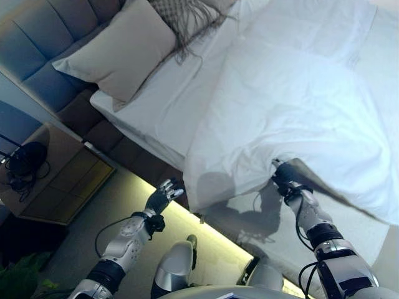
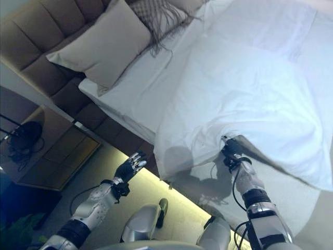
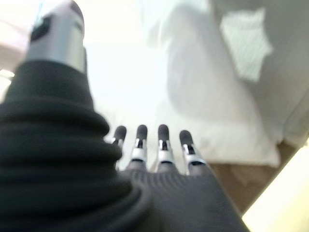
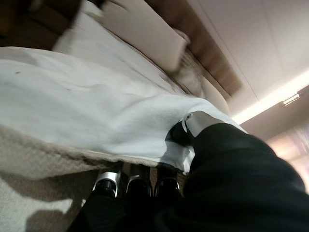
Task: Make the bed neatly
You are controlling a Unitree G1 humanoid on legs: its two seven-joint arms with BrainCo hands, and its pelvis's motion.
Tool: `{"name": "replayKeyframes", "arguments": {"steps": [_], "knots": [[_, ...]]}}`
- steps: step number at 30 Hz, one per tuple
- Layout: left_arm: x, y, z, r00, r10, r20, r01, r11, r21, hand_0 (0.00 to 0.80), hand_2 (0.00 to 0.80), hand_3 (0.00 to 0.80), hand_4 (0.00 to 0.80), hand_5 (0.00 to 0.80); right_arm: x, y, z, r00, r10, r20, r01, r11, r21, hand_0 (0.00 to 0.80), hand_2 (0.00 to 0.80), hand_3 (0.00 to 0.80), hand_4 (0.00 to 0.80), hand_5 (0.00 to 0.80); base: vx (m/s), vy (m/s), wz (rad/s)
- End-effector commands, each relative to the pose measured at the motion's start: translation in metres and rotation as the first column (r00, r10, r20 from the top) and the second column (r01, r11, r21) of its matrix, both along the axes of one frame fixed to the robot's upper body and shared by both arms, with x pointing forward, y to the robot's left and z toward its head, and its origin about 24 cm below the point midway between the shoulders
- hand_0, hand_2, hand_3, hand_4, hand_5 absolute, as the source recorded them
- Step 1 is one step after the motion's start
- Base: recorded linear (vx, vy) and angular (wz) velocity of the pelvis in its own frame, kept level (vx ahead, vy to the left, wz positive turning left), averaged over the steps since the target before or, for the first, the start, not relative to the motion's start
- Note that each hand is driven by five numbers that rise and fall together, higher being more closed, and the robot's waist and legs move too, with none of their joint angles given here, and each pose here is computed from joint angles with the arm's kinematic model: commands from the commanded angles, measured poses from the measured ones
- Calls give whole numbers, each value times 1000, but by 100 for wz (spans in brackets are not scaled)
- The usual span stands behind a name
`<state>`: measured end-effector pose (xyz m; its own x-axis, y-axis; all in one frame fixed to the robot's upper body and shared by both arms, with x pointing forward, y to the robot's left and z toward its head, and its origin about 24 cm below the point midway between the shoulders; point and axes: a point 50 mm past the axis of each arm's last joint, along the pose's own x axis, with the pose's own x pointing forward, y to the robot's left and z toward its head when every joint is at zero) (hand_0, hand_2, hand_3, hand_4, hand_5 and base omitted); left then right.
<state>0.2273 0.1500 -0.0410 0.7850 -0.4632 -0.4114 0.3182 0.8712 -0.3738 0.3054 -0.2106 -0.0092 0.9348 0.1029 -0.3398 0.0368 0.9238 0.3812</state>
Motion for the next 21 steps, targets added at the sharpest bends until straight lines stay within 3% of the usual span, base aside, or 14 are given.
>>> {"name": "replayKeyframes", "arguments": {"steps": [1, 4, 9, 15, 17, 21], "knots": [[-11, -32, 12, 908, -416, 49, 418, 906, -64, 0, 0, 0, 0, 0, 23, 45, 35, 982, 126, 141, -132, 991, 30, 800, 800, 800, 800, 800, 96, 44, 7], [-28, -49, 4, 788, -614, -31, 610, 787, -91, 0, 0, 0, 0, 0, 24, 56, 34, 983, 141, 116, -147, 988, 50, 800, 800, 800, 800, 800, 84, 44, 4], [-37, -51, -14, 764, -616, -191, 614, 786, -76, 0, 0, 0, 0, 0, 23, 77, 32, 984, 160, 79, -166, 984, 72, 800, 800, 800, 800, 800, 56, -18, -1], [-50, -79, -19, 675, -701, -231, 672, 713, -202, 0, 0, 0, 0, 0, 22, 100, 39, 978, 190, 89, -198, 976, 94, 800, 800, 800, 800, 800, 12, -78, -2], [-53, -90, -22, 687, -682, -249, 652, 731, -203, 0, 0, 0, 0, 0, 23, 106, 41, 976, 195, 93, -205, 971, 120, 800, 800, 800, 800, 800, 34, -81, -3], [-48, -102, -30, 776, -549, -310, 536, 834, -134, 0, 0, 0, 0, 0, 25, 119, 51, 975, 189, 117, -206, 966, 157, 800, 800, 800, 800, 800, 45, -75, 0]]}}
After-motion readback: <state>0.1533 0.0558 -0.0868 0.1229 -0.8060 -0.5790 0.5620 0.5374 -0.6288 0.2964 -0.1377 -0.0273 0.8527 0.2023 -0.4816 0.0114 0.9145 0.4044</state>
